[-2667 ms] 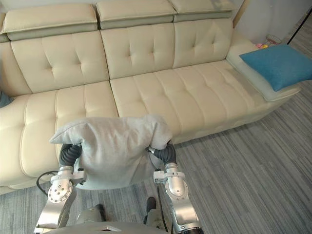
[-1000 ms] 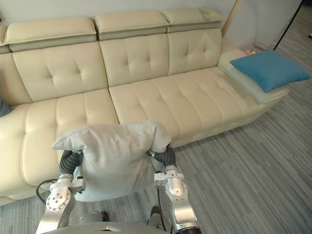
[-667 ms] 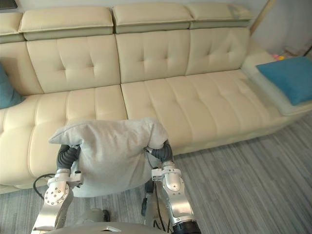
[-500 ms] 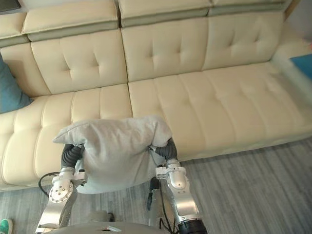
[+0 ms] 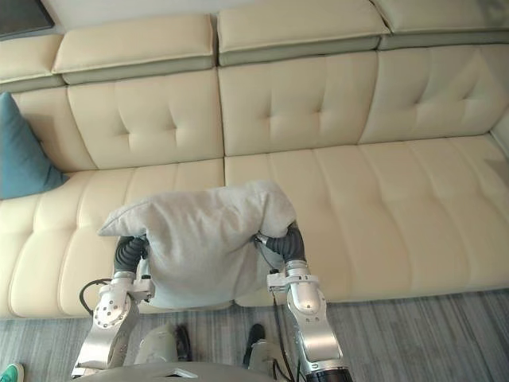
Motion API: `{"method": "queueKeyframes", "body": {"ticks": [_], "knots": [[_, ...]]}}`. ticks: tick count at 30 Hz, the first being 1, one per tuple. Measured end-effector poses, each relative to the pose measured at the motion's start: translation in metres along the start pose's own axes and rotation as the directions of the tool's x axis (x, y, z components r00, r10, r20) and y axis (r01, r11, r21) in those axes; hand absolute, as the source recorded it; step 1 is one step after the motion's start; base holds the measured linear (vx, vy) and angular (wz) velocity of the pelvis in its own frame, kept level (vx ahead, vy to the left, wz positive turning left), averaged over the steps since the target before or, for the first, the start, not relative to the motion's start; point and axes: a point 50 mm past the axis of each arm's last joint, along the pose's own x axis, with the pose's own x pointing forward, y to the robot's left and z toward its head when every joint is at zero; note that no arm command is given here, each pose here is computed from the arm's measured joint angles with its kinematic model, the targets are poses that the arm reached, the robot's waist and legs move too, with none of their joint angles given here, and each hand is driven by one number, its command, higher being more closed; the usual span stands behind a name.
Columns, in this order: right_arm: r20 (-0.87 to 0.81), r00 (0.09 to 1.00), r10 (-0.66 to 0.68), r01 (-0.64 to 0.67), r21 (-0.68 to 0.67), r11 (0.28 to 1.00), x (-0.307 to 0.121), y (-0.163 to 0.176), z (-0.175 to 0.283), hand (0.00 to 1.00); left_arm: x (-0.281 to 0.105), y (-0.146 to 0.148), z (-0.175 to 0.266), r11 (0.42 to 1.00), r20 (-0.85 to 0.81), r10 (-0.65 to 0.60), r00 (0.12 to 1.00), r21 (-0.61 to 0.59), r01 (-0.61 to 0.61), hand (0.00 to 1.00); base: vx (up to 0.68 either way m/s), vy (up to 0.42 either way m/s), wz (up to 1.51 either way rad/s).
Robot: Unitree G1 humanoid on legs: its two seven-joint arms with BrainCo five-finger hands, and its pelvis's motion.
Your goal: Pick up cushions and gather them together orderly.
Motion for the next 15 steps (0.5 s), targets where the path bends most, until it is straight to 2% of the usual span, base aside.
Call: {"method": "queueKeyframes", "body": {"ticks": [3, 7, 15], "knots": [[-0.015, 1.000, -0.014, 0.015, 0.052, 0.999, -0.002, 0.008, -0.003, 1.00, -0.002, 0.008, -0.002, 0.999, -0.006, 0.001, 1.000, 0.038, 0.000, 1.00, 0.07, 0.162, 0.07], [-0.041, 0.999, 0.003, -0.001, 0.048, 0.999, 0.002, 0.012, -0.009, 1.00, -0.008, 0.014, -0.006, 0.999, -0.029, 0.019, 0.999, 0.046, -0.017, 1.00, 0.00, 0.078, -0.25], [-0.055, 0.998, 0.009, -0.007, 0.038, 0.999, 0.005, 0.013, -0.013, 1.00, -0.010, 0.013, -0.007, 0.999, -0.033, 0.018, 0.999, 0.041, -0.017, 1.00, -0.06, -0.002, -0.19]]}}
